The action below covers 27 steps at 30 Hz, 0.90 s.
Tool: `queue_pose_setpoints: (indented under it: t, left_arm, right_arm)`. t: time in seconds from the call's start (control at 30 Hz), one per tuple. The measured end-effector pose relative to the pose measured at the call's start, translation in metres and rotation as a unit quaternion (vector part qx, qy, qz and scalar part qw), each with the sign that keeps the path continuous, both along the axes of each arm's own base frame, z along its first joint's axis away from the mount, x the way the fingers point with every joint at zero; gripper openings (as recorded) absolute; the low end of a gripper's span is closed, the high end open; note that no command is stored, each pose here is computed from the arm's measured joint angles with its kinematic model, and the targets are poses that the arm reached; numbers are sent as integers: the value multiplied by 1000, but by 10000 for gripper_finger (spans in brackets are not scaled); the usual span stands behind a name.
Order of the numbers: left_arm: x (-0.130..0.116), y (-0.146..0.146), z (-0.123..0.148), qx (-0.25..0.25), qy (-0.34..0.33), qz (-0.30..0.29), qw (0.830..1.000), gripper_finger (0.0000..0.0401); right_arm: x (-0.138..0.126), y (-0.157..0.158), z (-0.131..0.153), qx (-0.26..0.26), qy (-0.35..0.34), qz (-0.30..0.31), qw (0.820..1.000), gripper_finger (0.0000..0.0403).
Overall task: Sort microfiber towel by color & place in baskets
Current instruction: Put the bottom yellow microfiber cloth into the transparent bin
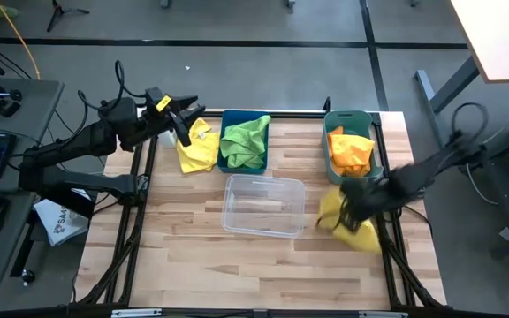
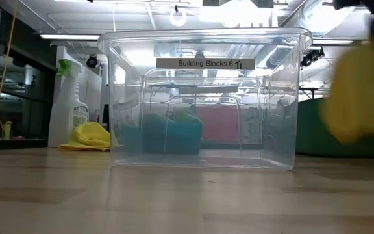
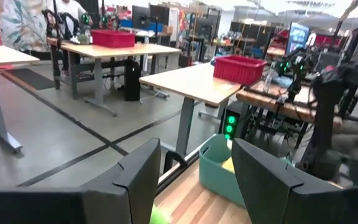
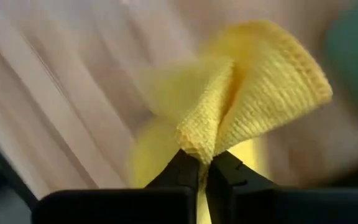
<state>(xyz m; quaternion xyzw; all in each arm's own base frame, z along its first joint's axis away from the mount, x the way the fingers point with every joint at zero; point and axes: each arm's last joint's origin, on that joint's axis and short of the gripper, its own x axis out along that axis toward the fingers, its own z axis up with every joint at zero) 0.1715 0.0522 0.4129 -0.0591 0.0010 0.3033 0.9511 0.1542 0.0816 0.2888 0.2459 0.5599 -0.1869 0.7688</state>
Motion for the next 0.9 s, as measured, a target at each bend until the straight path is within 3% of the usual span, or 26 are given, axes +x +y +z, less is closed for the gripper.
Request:
queue_pose_setpoints:
  t: [0.1, 0.2, 0.33, 0.47, 0.6, 0.77, 0.9]
  left_arm:
    - [0, 0, 3, 3, -13, 0, 1000, 186]
    - [0, 0, 3, 3, -15, 0, 1000, 186]
    - [0, 0, 3, 0, -19, 0, 1000, 186]
    - [0, 0, 5, -2, -31, 1, 1000, 186]
    - [0, 0, 10, 5, -59, 1, 998, 186]
    - [0, 0, 13, 17, -66, -4, 998, 186]
    - [0, 0, 11, 26, -49, -4, 998, 186]
  right_arm:
    - [-12, -28, 45, -47, -165, -79, 982, 2]
    - [-16, -46, 82, -92, -303, -118, 941, 1]
    - [1, -55, 108, -133, -409, -81, 899, 1]
    - [42, -54, 107, -134, -460, -18, 877, 1]
    - [86, -48, 93, -104, -474, 42, 873, 0]
    - [127, -40, 62, -53, -441, 57, 894, 0]
    - [152, -29, 45, 6, -446, 70, 892, 0]
